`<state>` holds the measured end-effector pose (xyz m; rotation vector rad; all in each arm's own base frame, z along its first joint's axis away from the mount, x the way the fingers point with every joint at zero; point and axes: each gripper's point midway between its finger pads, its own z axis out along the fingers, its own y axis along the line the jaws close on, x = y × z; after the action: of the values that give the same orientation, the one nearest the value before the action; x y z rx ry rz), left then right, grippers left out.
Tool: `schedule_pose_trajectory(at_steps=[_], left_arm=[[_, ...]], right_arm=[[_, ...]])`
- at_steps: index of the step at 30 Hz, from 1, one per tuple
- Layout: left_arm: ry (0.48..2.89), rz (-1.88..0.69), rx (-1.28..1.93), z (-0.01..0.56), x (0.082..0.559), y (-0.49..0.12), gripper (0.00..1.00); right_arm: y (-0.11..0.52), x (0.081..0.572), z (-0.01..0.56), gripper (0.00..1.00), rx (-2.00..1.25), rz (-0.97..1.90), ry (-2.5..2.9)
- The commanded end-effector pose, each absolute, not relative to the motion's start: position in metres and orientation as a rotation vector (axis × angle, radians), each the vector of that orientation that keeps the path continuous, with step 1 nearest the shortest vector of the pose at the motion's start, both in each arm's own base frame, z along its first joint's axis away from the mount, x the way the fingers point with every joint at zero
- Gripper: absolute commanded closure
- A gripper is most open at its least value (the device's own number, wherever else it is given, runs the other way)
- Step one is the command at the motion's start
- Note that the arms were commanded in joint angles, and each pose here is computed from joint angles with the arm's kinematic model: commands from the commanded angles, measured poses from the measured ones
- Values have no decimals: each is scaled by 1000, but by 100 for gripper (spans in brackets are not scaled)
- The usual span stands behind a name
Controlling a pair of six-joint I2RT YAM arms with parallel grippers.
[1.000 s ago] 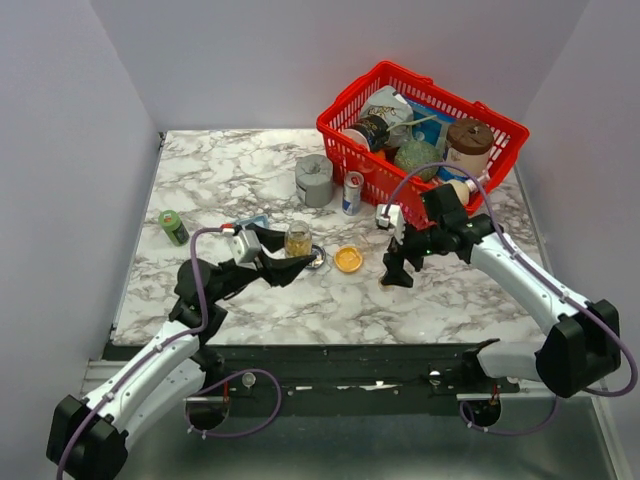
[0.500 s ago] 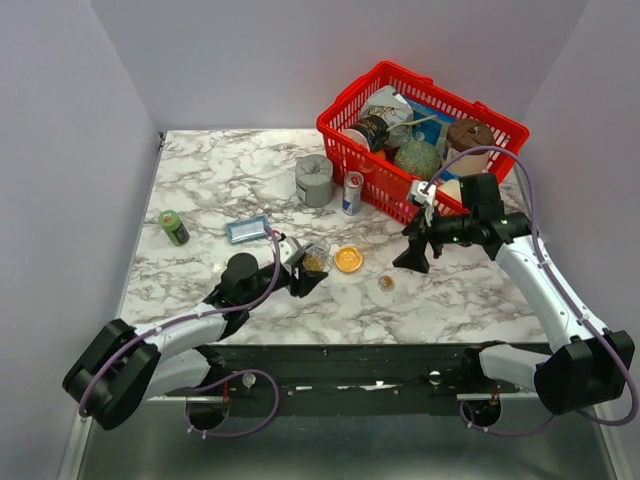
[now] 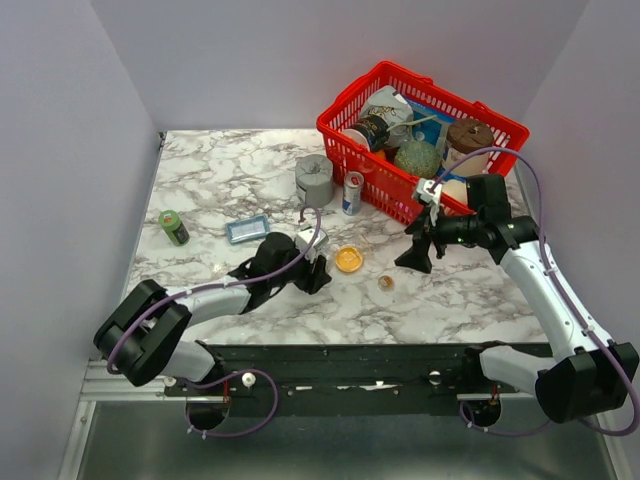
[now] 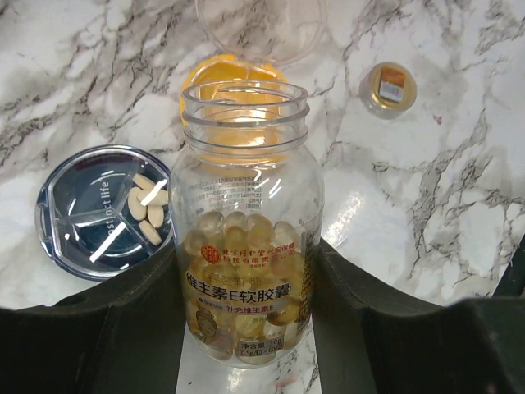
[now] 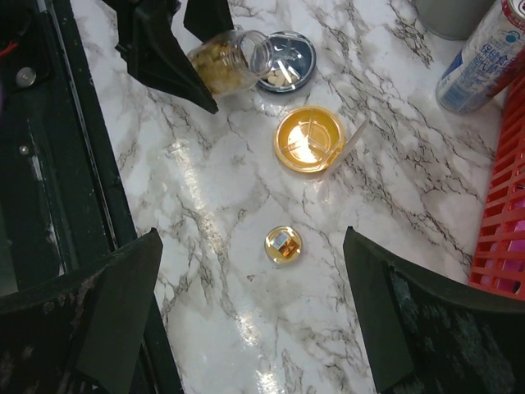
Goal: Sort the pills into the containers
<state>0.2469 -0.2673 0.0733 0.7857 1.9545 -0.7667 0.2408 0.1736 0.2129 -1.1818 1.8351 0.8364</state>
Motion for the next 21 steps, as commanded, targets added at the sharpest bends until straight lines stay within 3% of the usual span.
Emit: schedule_pose_trajectory(at_steps=[1,8,21], left_arm=[[2122,-696,797,52,244,-262,100],[2310,-670,810,33,241,-262,100],[2404,-684,910,34,237,-277,100]], right_arm=[[169,242,225,0,-1135,837,1833],[160,248,225,0,-1080,830,1851],[159,247,226,0,-1076,834,1848]])
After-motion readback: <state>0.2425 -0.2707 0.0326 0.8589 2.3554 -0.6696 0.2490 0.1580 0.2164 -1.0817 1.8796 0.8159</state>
